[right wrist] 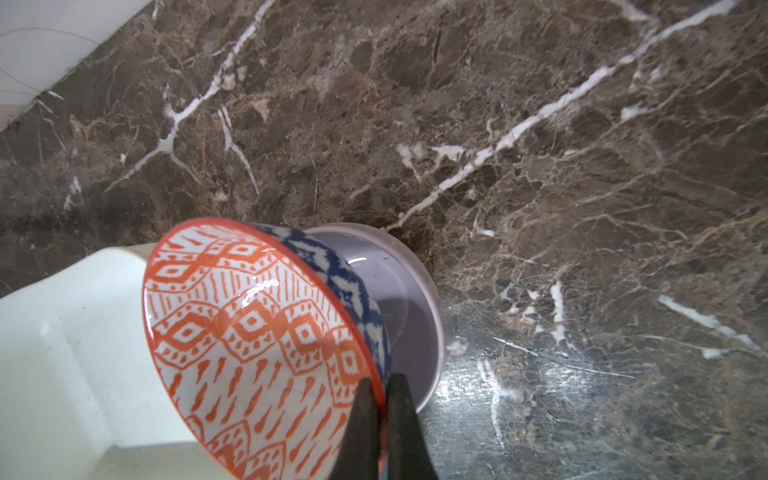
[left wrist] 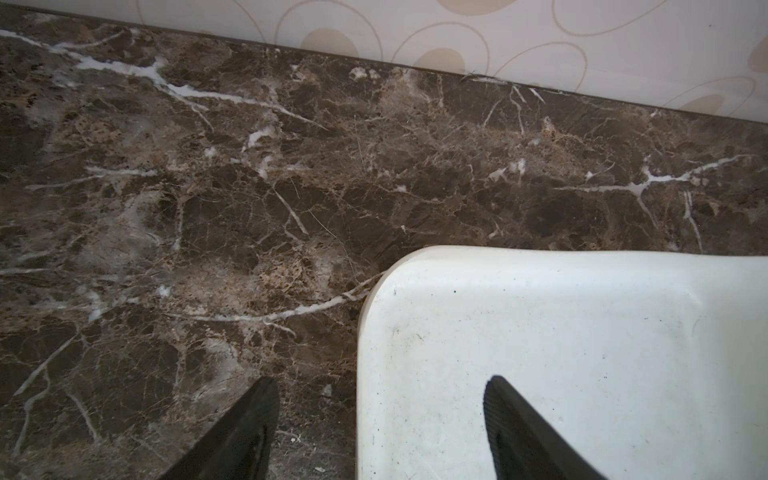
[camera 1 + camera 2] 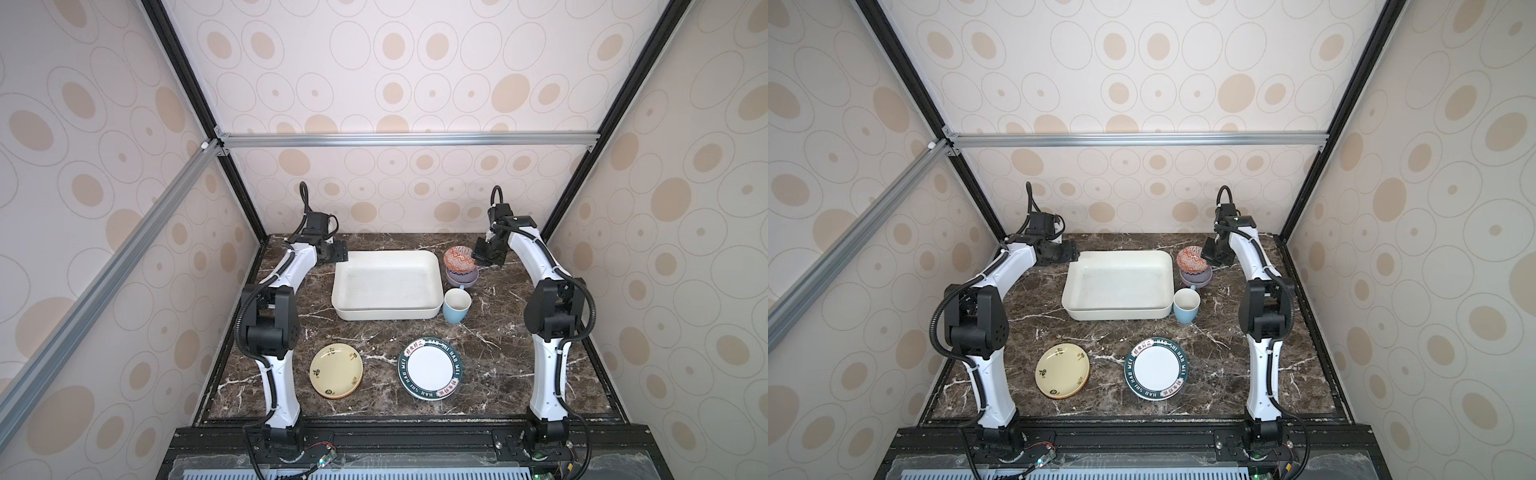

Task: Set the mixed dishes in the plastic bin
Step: 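Lift the orange and blue bowls off the lavender bowl with the right gripper, then lower the bowls into the bin corner and open the right gripper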

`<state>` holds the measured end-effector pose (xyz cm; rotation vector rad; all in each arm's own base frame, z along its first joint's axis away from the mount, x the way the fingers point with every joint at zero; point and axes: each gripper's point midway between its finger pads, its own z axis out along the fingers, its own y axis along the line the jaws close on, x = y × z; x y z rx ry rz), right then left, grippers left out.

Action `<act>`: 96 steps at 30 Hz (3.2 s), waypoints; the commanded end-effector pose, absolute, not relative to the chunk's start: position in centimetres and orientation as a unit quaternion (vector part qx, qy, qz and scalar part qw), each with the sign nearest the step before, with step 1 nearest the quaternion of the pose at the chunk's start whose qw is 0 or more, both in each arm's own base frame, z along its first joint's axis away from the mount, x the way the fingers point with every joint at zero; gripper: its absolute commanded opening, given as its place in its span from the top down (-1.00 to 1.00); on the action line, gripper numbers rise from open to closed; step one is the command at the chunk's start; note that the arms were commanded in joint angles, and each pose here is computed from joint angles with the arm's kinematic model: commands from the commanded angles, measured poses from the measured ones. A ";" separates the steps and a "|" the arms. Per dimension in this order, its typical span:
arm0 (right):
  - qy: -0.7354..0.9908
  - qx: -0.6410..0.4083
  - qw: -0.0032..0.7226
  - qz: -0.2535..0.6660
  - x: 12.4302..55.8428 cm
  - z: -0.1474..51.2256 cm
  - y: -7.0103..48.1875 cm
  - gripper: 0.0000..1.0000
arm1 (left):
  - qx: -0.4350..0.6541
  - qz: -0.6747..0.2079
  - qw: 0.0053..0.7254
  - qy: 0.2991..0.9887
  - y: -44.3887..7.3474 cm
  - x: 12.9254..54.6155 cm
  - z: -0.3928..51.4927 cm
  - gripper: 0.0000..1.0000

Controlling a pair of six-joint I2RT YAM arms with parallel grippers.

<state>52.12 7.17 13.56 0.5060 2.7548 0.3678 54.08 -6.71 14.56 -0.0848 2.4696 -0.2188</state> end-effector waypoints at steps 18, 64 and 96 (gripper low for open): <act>0.936 0.109 0.252 0.220 54.0 22.7 14.7 1.00 | -0.023 -0.075 0.351 0.933 -6.2 55.1 17.9 -0.57; 0.971 0.077 0.148 0.172 53.7 9.0 21.4 0.89 | 0.091 -0.199 0.357 0.908 -17.4 48.9 22.5 -0.64; 0.961 0.180 0.189 0.091 49.5 15.4 6.5 0.12 | 0.178 -0.182 0.346 0.903 -25.3 47.9 21.9 -0.71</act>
